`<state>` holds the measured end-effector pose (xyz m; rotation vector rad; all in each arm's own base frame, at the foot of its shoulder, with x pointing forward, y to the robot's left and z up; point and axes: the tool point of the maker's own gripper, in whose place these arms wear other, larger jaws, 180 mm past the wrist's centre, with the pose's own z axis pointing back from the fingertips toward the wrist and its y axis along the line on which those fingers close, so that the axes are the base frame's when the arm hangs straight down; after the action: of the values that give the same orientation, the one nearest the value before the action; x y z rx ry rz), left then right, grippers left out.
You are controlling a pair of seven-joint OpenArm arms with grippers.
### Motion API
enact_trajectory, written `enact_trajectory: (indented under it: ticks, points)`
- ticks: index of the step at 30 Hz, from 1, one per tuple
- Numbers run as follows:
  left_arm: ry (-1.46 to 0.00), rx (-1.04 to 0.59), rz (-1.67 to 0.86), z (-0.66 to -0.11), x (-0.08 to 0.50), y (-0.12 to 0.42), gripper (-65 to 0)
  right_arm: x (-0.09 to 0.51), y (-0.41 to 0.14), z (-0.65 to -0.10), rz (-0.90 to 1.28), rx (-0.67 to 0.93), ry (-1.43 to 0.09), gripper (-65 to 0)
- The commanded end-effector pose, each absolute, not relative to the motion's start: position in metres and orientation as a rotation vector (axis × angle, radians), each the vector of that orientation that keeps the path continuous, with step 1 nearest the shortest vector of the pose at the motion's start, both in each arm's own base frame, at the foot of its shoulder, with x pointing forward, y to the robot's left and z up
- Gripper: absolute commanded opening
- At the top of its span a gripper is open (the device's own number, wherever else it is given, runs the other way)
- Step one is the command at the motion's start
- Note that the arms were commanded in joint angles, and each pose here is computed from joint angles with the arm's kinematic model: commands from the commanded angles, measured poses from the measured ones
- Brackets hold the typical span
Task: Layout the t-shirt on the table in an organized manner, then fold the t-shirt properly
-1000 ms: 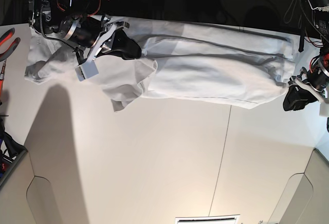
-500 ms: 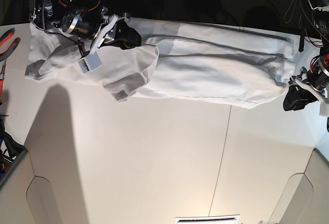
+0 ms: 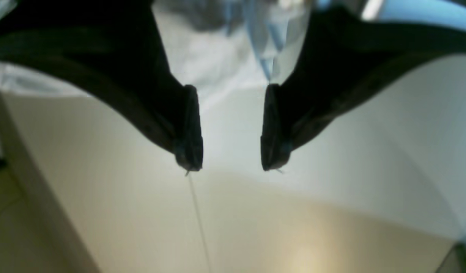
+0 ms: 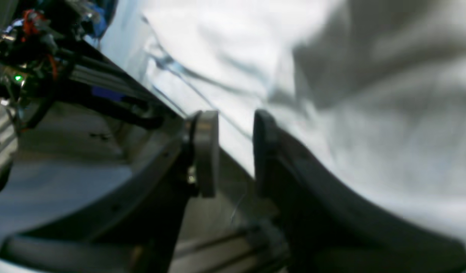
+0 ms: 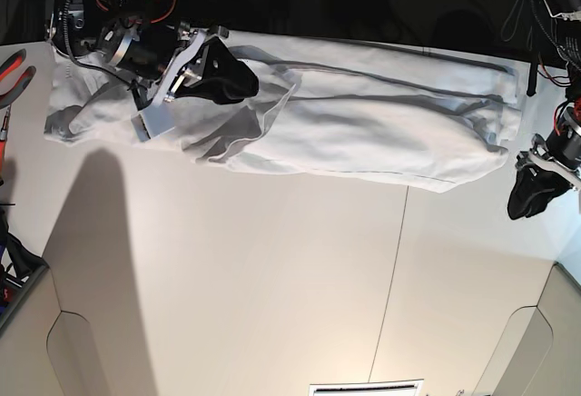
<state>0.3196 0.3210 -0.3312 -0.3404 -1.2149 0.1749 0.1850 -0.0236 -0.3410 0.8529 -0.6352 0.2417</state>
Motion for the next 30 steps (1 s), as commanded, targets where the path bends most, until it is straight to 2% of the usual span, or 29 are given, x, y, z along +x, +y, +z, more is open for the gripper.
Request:
enact_trajectory:
  ticks: [1,4,8,10,13,16,18,20,21,26,30]
  points:
    - [-1.3,-0.349,0.166,-0.304,0.331,0.327,-36.2,0.192,-0.02,-0.32,0.267,0.877,-0.71,-48.7]
    - [-1.351,-0.405,0.194,-0.289,0.341,0.324,-36.2,0.197,-0.02,-0.295,0.325,0.843,-0.792,-48.7]
    - [-1.323,-0.591,0.223,-0.275,0.353,0.3,-37.5,0.204,-0.028,-0.286,0.372,0.733,-0.853,-49.2]
    - [-1.296,-0.688,0.213,-0.27,0.359,0.28,-40.8,0.208,-0.034,-0.292,0.375,0.674,-0.854,-53.8]
    - [-1.253,-0.816,0.169,-0.265,0.365,0.243,-44.0,0.21,-0.043,-0.301,0.384,0.6,-0.839,-65.0]
    - [-1.161,-0.898,0.06,-0.272,0.364,0.193,-48.3,0.213,-0.056,-0.31,0.356,0.513,-0.818,-65.0]
    - [-1.085,-0.951,-0.04,-0.278,0.359,0.151,-54.7,0.22,-0.075,-0.316,0.291,0.431,-0.814,-65.0]
    - [-1.032,-1.035,-0.139,-0.272,0.347,0.108,-63.7,0.225,-0.099,-0.321,0.209,0.344,-0.81,-65.0]
    - [-1.014,-1.075,-0.191,-0.266,0.34,0.088,-65.0,0.227,-0.11,-0.323,0.173,0.307,-0.806,-65.0]
    - [-0.98,-1.187,-0.452,-0.233,0.306,0.005,-65.0,0.222,-0.154,-0.329,0.065,0.205,-0.792,-65.0]
    - [-0.924,-1.212,-0.582,-0.236,0.283,-0.046,-65.0,0.214,-0.183,-0.336,-0.004,0.149,-0.773,-65.0]
